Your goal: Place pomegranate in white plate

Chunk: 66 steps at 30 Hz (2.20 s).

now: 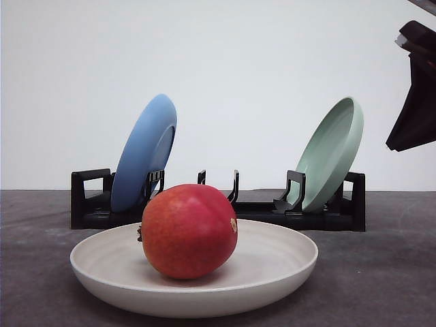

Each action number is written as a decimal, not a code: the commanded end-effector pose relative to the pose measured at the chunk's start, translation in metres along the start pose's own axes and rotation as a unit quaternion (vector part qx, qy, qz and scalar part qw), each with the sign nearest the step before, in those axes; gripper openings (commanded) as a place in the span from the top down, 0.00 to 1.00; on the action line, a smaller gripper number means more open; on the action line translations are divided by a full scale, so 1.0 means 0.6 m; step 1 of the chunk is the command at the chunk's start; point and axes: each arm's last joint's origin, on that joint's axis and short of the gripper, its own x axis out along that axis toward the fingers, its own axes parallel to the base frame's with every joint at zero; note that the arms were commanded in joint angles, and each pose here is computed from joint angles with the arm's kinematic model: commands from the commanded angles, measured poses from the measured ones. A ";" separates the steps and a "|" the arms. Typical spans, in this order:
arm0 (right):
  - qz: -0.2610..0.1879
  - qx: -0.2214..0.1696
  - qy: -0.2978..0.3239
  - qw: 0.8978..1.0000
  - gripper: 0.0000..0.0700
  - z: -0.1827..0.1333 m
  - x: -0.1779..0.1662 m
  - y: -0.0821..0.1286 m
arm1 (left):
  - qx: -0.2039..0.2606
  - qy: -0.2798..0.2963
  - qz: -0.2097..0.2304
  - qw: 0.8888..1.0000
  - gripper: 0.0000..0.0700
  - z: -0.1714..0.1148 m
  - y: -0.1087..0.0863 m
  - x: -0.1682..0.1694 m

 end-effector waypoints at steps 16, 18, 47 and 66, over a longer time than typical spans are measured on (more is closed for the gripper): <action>0.001 -0.001 -0.002 1.000 0.95 0.001 0.002 0.001 | 0.012 -0.190 0.067 0.979 1.00 -0.088 0.030 0.005; 0.001 -0.001 -0.002 1.000 0.95 0.001 0.002 0.001 | -0.004 -0.213 0.099 0.972 1.00 -0.110 0.037 0.006; 0.001 -0.001 -0.003 1.000 0.95 0.002 0.002 0.001 | 0.048 -0.306 0.185 0.933 1.00 -0.211 0.067 0.047; 0.002 -0.001 -0.003 1.000 0.95 0.002 0.002 0.001 | 0.048 -0.306 0.185 0.933 1.00 -0.211 0.067 0.047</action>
